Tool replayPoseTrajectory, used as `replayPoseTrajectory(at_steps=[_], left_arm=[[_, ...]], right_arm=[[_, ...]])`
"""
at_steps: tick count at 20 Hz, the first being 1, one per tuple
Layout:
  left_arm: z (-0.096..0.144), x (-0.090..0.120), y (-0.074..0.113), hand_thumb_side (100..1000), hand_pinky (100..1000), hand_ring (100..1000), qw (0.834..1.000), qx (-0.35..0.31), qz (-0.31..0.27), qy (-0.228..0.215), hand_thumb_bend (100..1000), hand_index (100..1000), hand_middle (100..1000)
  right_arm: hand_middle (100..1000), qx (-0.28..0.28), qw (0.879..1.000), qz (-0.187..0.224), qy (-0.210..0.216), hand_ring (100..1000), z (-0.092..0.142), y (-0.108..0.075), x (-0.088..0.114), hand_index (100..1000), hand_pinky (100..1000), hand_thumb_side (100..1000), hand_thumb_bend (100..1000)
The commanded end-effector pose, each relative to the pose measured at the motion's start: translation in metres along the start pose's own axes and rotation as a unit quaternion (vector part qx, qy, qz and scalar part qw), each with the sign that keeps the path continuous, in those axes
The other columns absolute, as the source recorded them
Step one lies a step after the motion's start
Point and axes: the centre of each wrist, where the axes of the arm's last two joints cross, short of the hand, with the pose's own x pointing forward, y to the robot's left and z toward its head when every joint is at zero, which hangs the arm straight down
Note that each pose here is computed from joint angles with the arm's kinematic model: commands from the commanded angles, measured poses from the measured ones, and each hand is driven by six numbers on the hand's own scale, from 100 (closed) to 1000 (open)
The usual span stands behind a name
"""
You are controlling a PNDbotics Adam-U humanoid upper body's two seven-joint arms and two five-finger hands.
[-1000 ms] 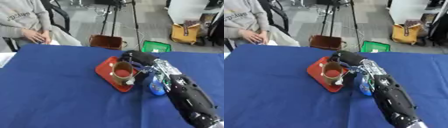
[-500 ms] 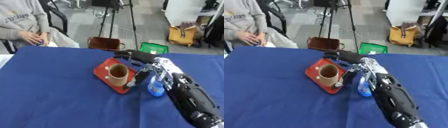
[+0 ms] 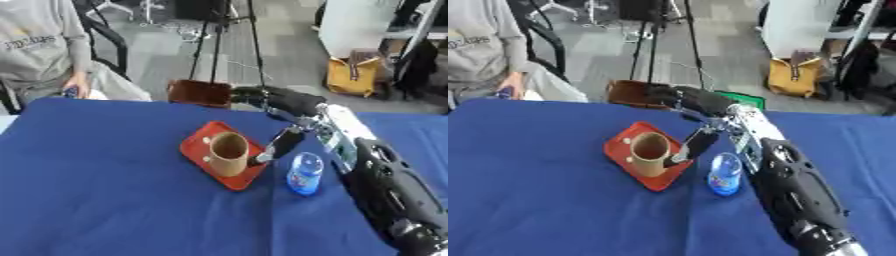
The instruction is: Pick up objects on the table and place them in the box.
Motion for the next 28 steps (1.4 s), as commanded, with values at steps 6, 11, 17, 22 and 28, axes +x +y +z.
replayPoseTrajectory(at_steps=[6, 11, 17, 22, 28], left_arm=[[0.006, 0.005, 0.010, 584, 612, 776, 0.999, -0.001, -0.035, 0.026, 627, 949, 856], [0.013, 0.004, 0.009, 599, 606, 774, 0.998, 0.000, -0.040, 0.047, 611, 949, 857], [0.017, 0.003, 0.009, 609, 603, 774, 0.997, 0.004, -0.046, 0.062, 603, 949, 857], [0.020, 0.002, 0.010, 625, 598, 772, 0.996, 0.013, -0.050, 0.074, 590, 948, 859], [0.024, 0.002, 0.011, 634, 594, 772, 0.995, 0.021, -0.056, 0.085, 575, 945, 859]], right_arm=[[966, -0.145, 0.986, -0.036, -0.074, 868, 0.033, -0.063, 0.025, 987, 898, 346, 747], [950, -0.170, 0.978, -0.086, -0.084, 847, 0.056, -0.073, 0.038, 981, 893, 335, 736], [934, -0.177, 0.973, -0.123, -0.082, 830, 0.075, -0.075, 0.044, 976, 886, 332, 722], [896, -0.184, 0.967, -0.158, -0.083, 790, 0.087, -0.072, 0.049, 967, 868, 331, 694], [873, -0.183, 0.961, -0.189, -0.083, 765, 0.098, -0.066, 0.055, 961, 857, 332, 674]])
